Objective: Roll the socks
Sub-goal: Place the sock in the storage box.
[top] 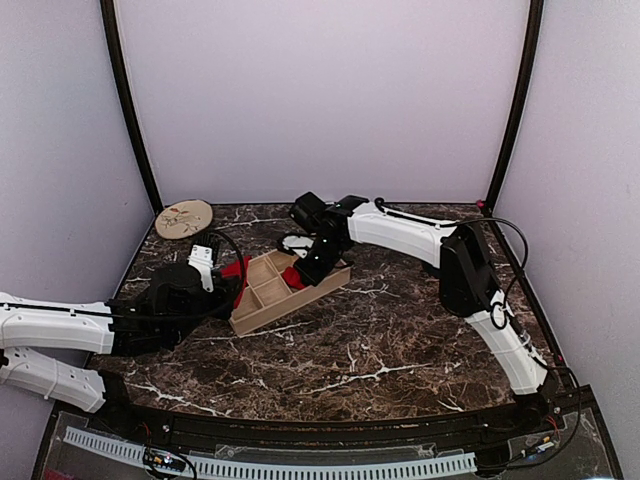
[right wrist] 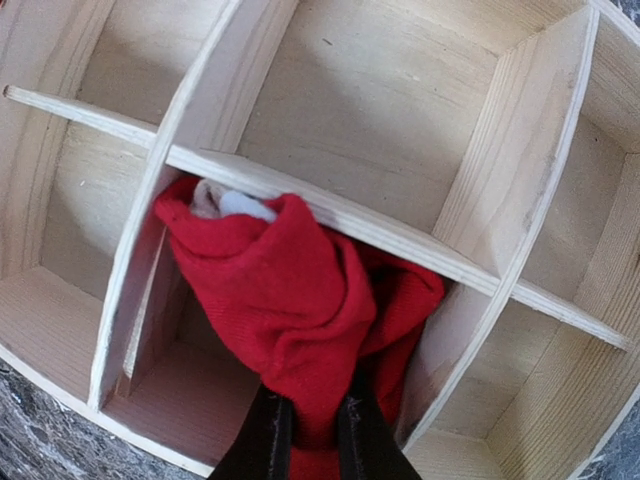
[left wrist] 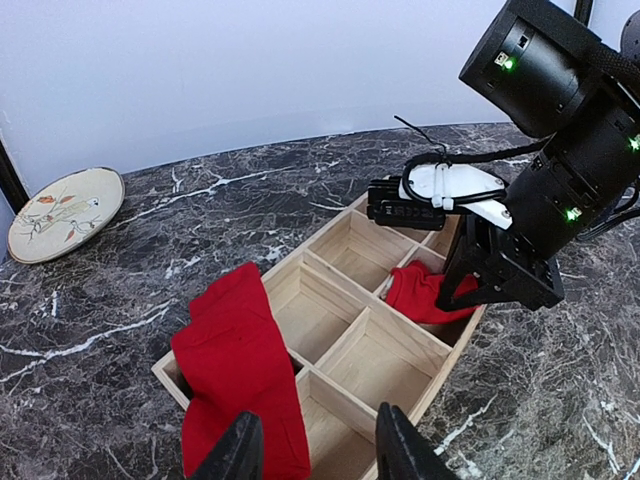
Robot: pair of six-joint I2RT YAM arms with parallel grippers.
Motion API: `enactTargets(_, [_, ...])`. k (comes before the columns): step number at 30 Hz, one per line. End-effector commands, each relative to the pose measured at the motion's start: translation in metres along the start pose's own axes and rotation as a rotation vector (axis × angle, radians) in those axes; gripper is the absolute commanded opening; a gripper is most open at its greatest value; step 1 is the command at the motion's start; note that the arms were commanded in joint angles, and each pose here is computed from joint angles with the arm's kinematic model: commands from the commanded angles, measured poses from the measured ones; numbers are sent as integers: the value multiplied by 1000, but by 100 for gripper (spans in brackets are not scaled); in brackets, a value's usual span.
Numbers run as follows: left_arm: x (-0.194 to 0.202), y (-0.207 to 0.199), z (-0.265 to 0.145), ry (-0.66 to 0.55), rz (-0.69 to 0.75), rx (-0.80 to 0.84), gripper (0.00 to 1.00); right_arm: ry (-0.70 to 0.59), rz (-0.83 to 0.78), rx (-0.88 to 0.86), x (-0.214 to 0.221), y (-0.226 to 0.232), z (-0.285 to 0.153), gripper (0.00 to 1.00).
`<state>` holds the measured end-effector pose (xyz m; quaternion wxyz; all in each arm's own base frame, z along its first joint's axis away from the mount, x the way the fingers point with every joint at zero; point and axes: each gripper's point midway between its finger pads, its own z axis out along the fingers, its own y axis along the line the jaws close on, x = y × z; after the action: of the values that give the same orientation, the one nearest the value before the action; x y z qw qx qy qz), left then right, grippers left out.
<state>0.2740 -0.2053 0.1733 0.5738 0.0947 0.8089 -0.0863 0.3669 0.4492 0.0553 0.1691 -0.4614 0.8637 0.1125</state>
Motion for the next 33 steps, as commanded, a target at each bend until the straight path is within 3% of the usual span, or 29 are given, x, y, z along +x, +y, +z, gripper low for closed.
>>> enactTargets(1, [-10, -2, 0, -11, -4, 2, 41, 166, -13, 17, 45, 7, 35, 10])
enactTargets(3, [-10, -3, 1, -12, -3, 3, 41, 160, -12, 23, 44, 7, 31, 26])
enactTargets(8, [-12, -2, 0, -17, -5, 1, 41, 92, -1, 48, 26, 2, 12, 41])
enactTargets(29, [-13, -3, 1, -19, -38, 2, 41, -154, 52, 90, -22, -12, -62, 47])
enactTargets(31, [-13, -4, 1, -18, -36, 3, 41, -164, 57, 88, -23, -12, -61, 45])
enactTargets(33, [-14, -4, 2, -18, -33, 3, 41, -167, 61, 80, -24, -13, -58, 36])
